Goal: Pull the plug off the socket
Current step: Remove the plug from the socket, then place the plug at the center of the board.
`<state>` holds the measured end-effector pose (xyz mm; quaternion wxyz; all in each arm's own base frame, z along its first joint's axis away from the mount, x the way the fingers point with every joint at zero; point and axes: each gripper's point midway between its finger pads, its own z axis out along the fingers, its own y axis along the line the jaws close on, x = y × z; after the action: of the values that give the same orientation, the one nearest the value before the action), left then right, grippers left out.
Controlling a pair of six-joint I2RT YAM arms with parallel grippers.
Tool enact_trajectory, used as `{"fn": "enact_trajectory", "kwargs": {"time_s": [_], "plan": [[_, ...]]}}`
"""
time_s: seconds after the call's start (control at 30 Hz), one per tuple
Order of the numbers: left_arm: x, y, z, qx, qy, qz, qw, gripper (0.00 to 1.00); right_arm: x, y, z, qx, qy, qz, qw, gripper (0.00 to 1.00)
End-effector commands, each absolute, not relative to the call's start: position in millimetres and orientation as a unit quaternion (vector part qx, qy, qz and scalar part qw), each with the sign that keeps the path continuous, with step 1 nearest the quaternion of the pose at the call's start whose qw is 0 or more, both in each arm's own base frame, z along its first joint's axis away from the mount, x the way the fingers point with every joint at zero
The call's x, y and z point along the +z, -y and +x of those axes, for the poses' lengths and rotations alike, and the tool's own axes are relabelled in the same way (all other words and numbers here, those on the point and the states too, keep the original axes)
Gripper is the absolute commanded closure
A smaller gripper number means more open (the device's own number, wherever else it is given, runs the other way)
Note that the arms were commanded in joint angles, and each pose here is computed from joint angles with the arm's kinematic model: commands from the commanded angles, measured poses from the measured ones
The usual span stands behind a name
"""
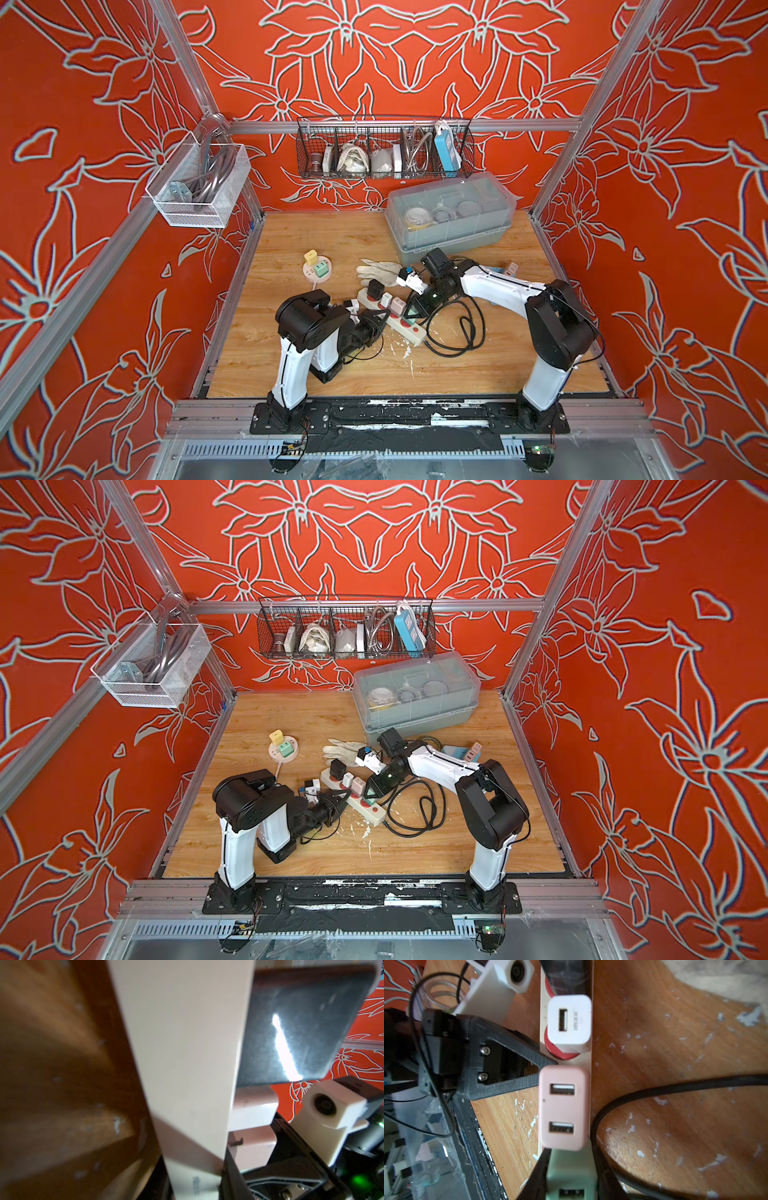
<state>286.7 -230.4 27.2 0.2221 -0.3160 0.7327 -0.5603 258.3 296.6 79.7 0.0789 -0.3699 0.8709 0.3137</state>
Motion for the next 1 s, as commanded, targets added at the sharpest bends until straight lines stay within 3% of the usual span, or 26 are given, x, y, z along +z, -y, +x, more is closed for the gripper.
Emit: {"fn": "enact_trajectory", "kwargs": {"time_s": [0.0,0.1,0.27,0.53,0.6,0.8,0.97], "plan": [[-127,135,188,-0.224,-0.883,-0.401,0.098,1.0,132,-305,245,0.352,-0.852,-0.374,0.101,1.0],[-124,131,189,-0.213,-0.885,-0.401,0.105,1.0,106,-318,218,0.29,-0.85,-0.433,0.081,1.0],[-132,133,183,-0.191,-0.897,-0.391,0.08,1.0,114,-291,245,0.213,-0.867,-0.436,0.109,1.0],[-137,132,182,-0.174,-0.901,-0.391,0.076,1.0,162,-313,247,0.347,-0.848,-0.38,0.129,1.0],[-134,134,183,-0.185,-0.899,-0.389,0.081,1.0,149,-300,247,0.313,-0.861,-0.38,0.129,1.0],[-128,151,188,-0.23,-0.897,-0.369,0.075,1.0,133,-242,276,0.251,-0.902,-0.266,0.229,1.0],[-118,165,195,-0.278,-0.887,-0.359,0.078,1.0,105,-225,284,0.212,-0.928,-0.199,0.235,1.0]]}}
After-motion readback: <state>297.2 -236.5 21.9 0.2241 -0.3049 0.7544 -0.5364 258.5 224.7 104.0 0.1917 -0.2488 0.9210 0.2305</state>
